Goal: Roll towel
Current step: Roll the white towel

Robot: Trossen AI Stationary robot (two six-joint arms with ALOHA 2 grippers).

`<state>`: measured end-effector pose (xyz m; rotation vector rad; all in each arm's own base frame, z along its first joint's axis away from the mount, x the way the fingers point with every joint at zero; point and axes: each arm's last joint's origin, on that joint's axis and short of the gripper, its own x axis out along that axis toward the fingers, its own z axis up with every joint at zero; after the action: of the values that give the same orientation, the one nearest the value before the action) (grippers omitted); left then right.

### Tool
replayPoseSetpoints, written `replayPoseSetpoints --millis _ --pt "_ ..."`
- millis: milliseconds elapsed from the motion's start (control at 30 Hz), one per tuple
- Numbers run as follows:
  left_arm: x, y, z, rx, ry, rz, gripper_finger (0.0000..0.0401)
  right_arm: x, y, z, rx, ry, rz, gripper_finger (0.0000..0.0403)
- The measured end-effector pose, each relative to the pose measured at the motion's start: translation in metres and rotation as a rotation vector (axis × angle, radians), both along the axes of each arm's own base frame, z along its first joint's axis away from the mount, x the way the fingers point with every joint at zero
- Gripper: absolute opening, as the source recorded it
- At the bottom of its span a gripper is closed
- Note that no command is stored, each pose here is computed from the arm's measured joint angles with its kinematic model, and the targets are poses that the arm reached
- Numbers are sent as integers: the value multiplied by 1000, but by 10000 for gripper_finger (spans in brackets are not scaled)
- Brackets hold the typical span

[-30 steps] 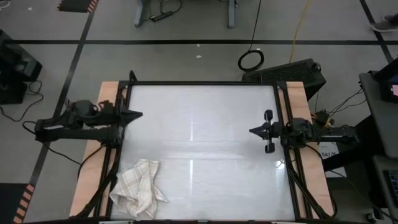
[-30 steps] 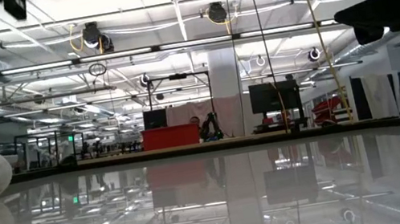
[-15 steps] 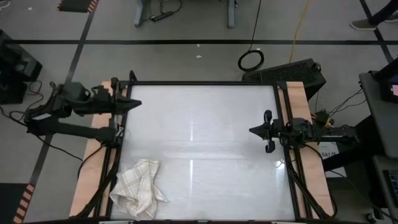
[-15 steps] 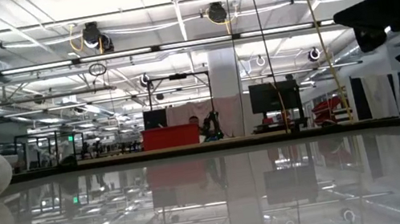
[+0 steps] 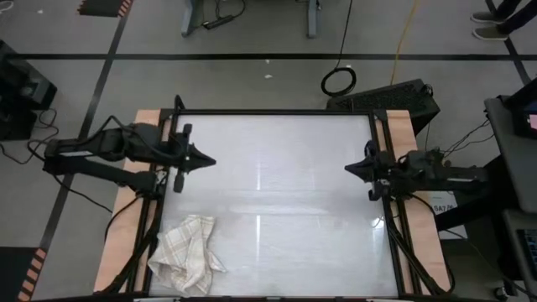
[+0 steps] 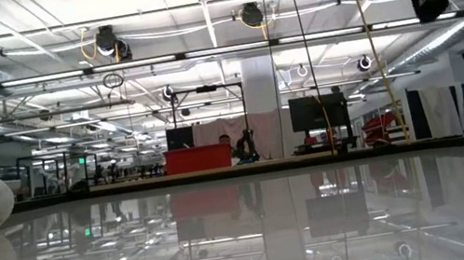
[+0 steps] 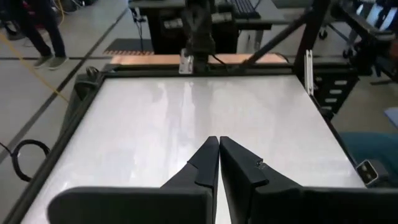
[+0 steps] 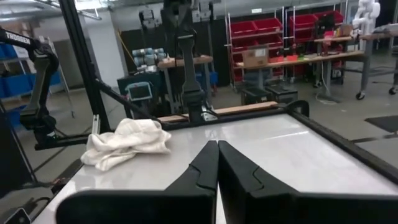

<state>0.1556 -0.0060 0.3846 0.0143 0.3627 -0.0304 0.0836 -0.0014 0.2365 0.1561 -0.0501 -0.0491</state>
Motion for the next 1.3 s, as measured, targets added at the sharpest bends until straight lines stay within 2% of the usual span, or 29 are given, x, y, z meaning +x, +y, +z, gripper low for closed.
replayPoseSetpoints --millis 333,567,767,933,1000,1167,1300 --pt "4 -5 -1 37 2 47 24 -11 -2 93 -67 83 -74 0" --pt "7 -6 1 -46 -19 49 25 5 -2 123 -125 102 -76 0" --pt "13 -8 -6 -100 44 58 25 36 -2 115 -129 208 -70 0" --pt "18 -18 -18 -107 152 18 25 65 -2 101 -131 337 -60 0" --pt "19 -23 -23 -152 212 10 25 76 -2 94 -133 386 -54 0" --pt "16 -32 -40 -347 436 135 25 101 0 73 -115 490 -44 0" --pt "13 -43 -58 -394 639 239 32 119 3 49 -120 533 -23 0"
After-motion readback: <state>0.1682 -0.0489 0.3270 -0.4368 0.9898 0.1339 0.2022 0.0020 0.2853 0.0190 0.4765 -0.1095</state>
